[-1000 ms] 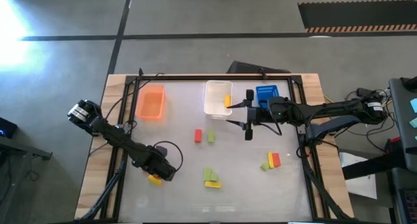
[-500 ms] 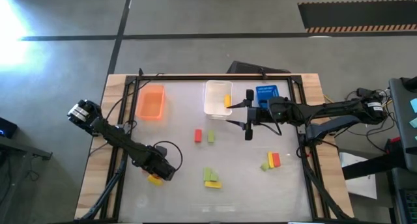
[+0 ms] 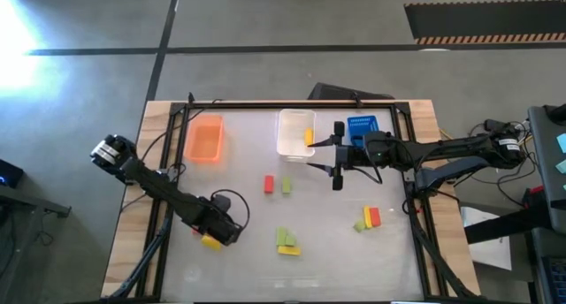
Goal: Sort & place blocks by color
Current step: Put the bottom left orange block into the blue bin
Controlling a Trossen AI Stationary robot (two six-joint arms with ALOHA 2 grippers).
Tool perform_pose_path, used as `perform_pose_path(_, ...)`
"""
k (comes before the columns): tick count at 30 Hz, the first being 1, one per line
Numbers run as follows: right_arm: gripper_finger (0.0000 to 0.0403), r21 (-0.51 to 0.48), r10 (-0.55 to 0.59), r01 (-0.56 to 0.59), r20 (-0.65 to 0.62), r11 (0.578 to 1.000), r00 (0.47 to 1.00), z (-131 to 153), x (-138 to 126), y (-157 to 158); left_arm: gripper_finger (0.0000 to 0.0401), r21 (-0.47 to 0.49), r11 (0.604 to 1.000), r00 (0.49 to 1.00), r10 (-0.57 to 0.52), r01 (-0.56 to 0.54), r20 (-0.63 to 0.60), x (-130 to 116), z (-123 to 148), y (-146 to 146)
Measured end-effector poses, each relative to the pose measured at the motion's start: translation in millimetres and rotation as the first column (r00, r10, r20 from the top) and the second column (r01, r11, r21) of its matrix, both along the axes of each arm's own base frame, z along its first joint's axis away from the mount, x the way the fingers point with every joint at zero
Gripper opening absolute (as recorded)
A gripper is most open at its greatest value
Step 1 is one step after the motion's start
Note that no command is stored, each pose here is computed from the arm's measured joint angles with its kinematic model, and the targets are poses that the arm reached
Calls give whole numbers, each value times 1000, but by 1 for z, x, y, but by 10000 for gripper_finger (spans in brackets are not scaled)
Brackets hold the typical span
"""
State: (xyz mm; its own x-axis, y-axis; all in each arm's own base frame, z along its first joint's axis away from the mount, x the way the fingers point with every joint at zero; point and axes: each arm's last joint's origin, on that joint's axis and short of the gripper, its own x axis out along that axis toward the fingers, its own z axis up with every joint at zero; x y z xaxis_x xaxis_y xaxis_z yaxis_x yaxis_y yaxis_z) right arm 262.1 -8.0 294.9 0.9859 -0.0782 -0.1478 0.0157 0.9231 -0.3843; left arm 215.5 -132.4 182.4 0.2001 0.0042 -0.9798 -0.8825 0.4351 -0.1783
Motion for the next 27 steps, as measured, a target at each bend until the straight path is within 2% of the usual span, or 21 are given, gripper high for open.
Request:
perform_pose_path(3, 226, 0, 1, -1, -3, 1000, 1000, -1, 1, 0, 113, 118, 991, 989, -73, 58, 131, 7, 14, 1)
perform_pose_path(6, 226, 2, 14, -14, -21, 1000, 1000, -6, 4, 0, 113, 302, 945, 935, -212, 123, 284, 15, 34, 4)
perform_pose_path(8, 226, 9, 57, -56, -43, 998, 997, -14, 9, 1, 113, 444, 882, 862, -343, 159, 373, 22, 48, 5)
perform_pose_path(11, 226, 16, 144, -143, -59, 990, 988, -28, 20, 4, 113, 611, 776, 743, -498, 153, 447, 29, 69, 10)
perform_pose_path(15, 226, -52, 218, -221, -62, 974, 974, -44, 36, 15, 114, 726, 683, 592, -621, 86, 514, 39, 91, 17)
perform_pose_path(16, 226, -80, 235, -239, -55, 968, 970, -46, 40, 20, 114, 738, 672, 557, -637, 61, 534, 39, 95, 19)
perform_pose_path(18, 226, -146, 275, -278, -40, 949, 961, -51, 45, 30, 114, 737, 676, 487, -651, 22, 582, 38, 100, 23)
perform_pose_path(22, 226, -287, 321, -304, 14, 908, 947, -54, 51, 51, 114, 674, 735, 404, -597, -69, 693, 30, 96, 33)
perform_pose_path(25, 226, -366, 287, -246, 63, 898, 956, -54, 55, 60, 114, 604, 784, 334, -535, -147, 776, 23, 91, 40)
perform_pose_path(27, 226, -398, 259, -201, 98, 895, 961, -55, 58, 61, 114, 574, 800, 289, -515, -175, 807, 18, 84, 43)
